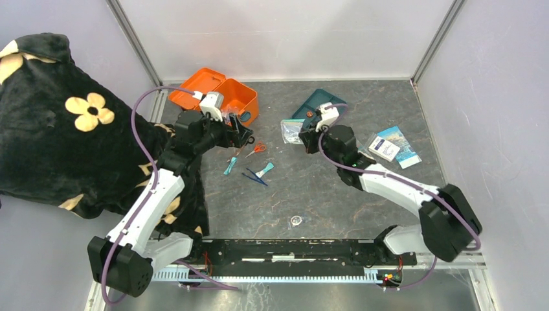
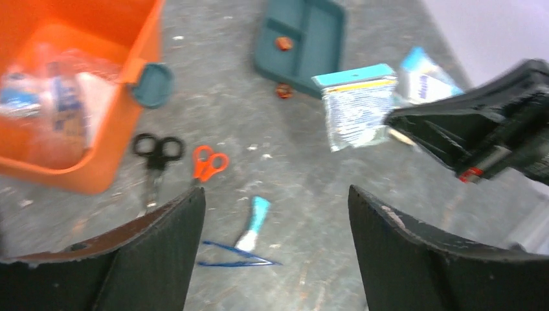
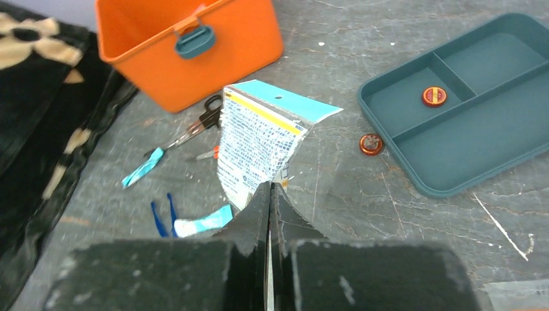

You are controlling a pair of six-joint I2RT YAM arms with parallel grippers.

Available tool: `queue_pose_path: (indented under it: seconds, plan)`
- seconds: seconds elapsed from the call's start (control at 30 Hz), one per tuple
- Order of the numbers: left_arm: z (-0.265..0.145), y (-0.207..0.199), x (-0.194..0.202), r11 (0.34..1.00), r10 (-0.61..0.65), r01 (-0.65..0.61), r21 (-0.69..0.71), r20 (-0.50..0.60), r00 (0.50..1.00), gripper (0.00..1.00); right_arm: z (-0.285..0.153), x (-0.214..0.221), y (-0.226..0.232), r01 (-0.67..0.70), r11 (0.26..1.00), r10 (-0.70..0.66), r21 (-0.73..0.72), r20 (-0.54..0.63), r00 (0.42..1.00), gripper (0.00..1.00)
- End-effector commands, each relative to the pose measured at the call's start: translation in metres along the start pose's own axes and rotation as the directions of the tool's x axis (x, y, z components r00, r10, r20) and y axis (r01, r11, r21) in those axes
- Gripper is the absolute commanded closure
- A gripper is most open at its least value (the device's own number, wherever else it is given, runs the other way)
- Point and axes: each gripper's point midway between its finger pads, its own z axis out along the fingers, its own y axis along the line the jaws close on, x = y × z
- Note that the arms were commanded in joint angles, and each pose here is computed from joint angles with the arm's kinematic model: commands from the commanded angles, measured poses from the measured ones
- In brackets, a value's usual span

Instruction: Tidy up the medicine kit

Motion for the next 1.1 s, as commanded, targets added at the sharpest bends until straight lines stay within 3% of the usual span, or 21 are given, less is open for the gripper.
queue_pose_path:
  seconds: [0.0, 0.2, 0.5, 0.8, 1.07]
  plan:
    - [-0.021, -0.072, -0.029, 0.925, -0.090, 0.044, 0.377, 0.105, 0.990, 0.11, -0.033, -0.031, 0.032, 0.107, 0.963, -0.079, -0.247, 0.123, 0.989, 1.00]
    - [-0.042, -0.114, -0.040, 0.796, -0.196, 0.089, 0.599, 0.115, 0.974, 0.06, -0.073, -0.064, 0.066, 0.171, 0.869, -0.080, -0.464, 0.208, 0.975, 1.00]
    - [-0.040, -0.145, -0.032, 0.742, -0.137, 0.046, 0.669, 0.084, 0.987, 0.08, -0.099, -0.085, 0.099, 0.130, 0.759, 0.023, -0.637, 0.226, 0.974, 1.00]
    - [-0.028, -0.149, -0.023, 0.754, -0.110, 0.055, 0.654, 0.044, 0.993, 0.30, -0.105, -0.093, 0.101, 0.114, 0.745, 0.057, -0.657, 0.233, 0.971, 1.00]
    - [-0.028, -0.150, -0.030, 0.761, -0.114, 0.050, 0.647, 0.059, 0.992, 0.61, -0.105, -0.087, 0.097, 0.108, 0.749, 0.054, -0.653, 0.223, 0.973, 1.00]
